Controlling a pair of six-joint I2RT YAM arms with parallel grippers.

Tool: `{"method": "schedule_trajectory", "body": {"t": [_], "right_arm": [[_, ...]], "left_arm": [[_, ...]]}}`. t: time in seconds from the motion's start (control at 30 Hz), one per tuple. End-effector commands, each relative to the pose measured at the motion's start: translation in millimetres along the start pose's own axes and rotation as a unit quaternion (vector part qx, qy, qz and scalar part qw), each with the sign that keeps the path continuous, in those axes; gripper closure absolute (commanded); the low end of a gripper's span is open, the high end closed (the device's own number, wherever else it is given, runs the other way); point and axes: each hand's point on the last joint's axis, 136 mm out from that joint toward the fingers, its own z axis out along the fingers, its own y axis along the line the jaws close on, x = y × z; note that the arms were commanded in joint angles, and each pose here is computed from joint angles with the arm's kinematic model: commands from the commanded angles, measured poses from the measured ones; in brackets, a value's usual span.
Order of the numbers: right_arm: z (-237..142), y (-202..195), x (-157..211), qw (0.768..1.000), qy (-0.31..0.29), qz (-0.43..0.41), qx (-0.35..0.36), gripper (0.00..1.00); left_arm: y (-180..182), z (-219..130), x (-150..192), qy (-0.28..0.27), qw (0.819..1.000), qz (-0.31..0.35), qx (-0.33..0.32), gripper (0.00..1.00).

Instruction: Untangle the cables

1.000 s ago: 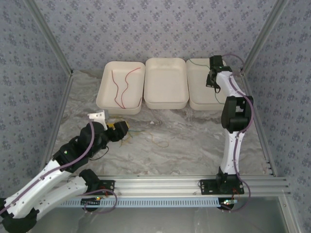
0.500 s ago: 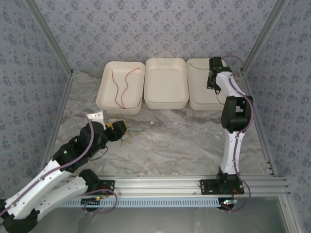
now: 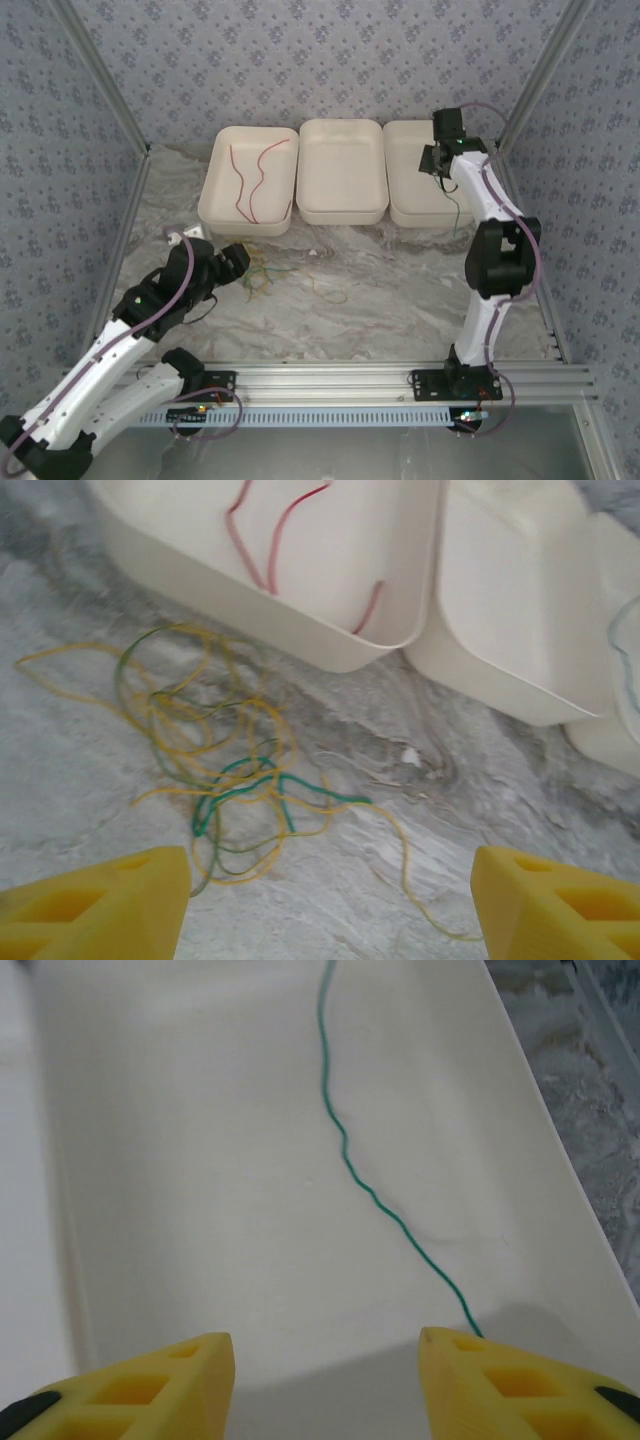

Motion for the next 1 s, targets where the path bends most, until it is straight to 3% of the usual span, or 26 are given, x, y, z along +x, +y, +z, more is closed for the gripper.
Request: {"method": "schedule_trajectory", "body": {"t": [0.0,0.1,0.4,0.63,0.8,0.97], "right_arm": [[-52.9,36.6,-9.1,0.996,-0.06,0.004,-0.068,0.45],[-69.8,43.7,7.5,0.995,-0.062,-0.005,-0.077,0.45],[-95.4,-8.7,43.6,0.994,-0.06,0.05,-0.071,0.51],[-31.9,-98.1,97.9,0.987,0.026,0.156,0.017,0.46],[11.6,-89.8,117.9,0.987,0.081,0.13,-0.043,0.46],[34.6,-93.7,125.7,0.979,0.101,0.16,-0.071,0.49]], "left_arm": [[15.4,14.6,12.8,0.057,0.997,-0.04,-0.022,0.26],[22.9,32.3,17.4,0.076,0.994,-0.075,-0.017,0.27],[32.2,49.3,28.5,0.084,0.992,-0.098,-0.017,0.3],[26.6,51.9,30.1,0.087,0.991,-0.104,0.002,0.32],[26.4,52.9,34.8,0.093,0.99,-0.103,0.009,0.34],[24.8,50.5,33.7,0.09,0.991,-0.103,0.015,0.34]]}}
